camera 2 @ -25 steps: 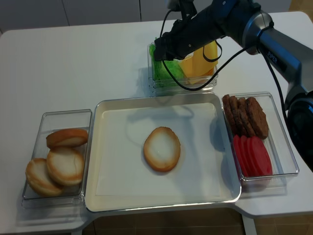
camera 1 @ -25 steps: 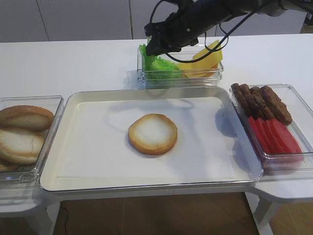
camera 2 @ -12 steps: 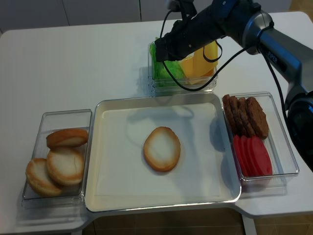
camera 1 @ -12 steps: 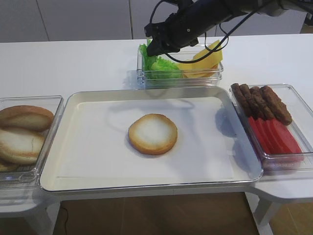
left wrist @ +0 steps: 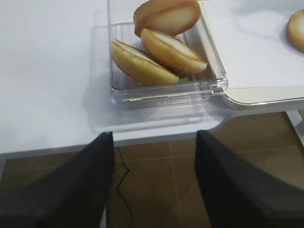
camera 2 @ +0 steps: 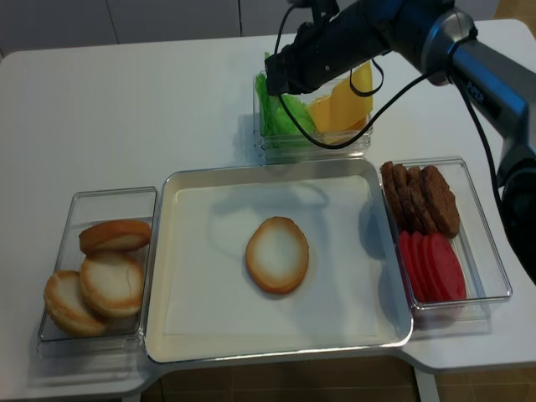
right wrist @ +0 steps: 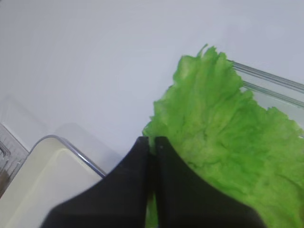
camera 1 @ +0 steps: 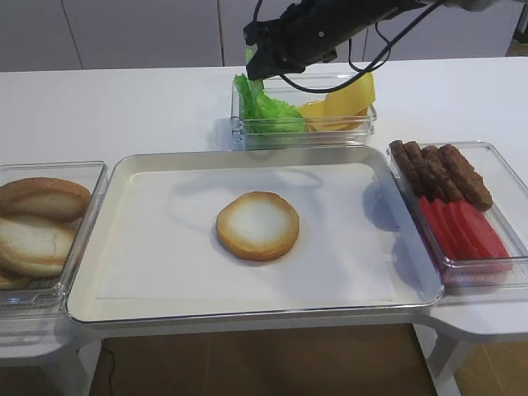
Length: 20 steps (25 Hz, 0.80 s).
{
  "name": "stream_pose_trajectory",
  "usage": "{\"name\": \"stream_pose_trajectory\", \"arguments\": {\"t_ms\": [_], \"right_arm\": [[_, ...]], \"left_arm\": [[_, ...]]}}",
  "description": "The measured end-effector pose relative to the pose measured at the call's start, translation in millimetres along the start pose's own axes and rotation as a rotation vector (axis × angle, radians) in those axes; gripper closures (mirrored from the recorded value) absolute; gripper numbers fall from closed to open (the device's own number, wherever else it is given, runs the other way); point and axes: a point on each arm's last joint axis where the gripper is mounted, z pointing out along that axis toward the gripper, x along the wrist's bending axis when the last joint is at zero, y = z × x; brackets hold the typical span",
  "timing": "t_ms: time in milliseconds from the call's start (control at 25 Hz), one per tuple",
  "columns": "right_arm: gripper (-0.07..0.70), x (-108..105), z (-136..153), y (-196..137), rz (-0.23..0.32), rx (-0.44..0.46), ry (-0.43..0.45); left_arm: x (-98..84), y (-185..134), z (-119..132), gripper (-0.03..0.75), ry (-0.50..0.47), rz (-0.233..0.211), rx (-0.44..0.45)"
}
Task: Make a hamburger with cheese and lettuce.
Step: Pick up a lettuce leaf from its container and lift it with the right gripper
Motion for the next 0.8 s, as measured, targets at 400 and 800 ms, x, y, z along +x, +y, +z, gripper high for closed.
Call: {"name": "stream_pose_trajectory", "arguments": {"t_ms": [400,800], "right_arm": [[0.622,12.0,-16.6,7.6,-0.024,-0.011,0.005],[0.623,40.2,-65.1,15.9,-0.061,0.053,-0.049]], "left_arm": [[0.0,0.0,0.0,0.31,0.0,0.0,0.0],[0.0,0.0,0.0,0.31,0.0,0.0,0.0]]}}
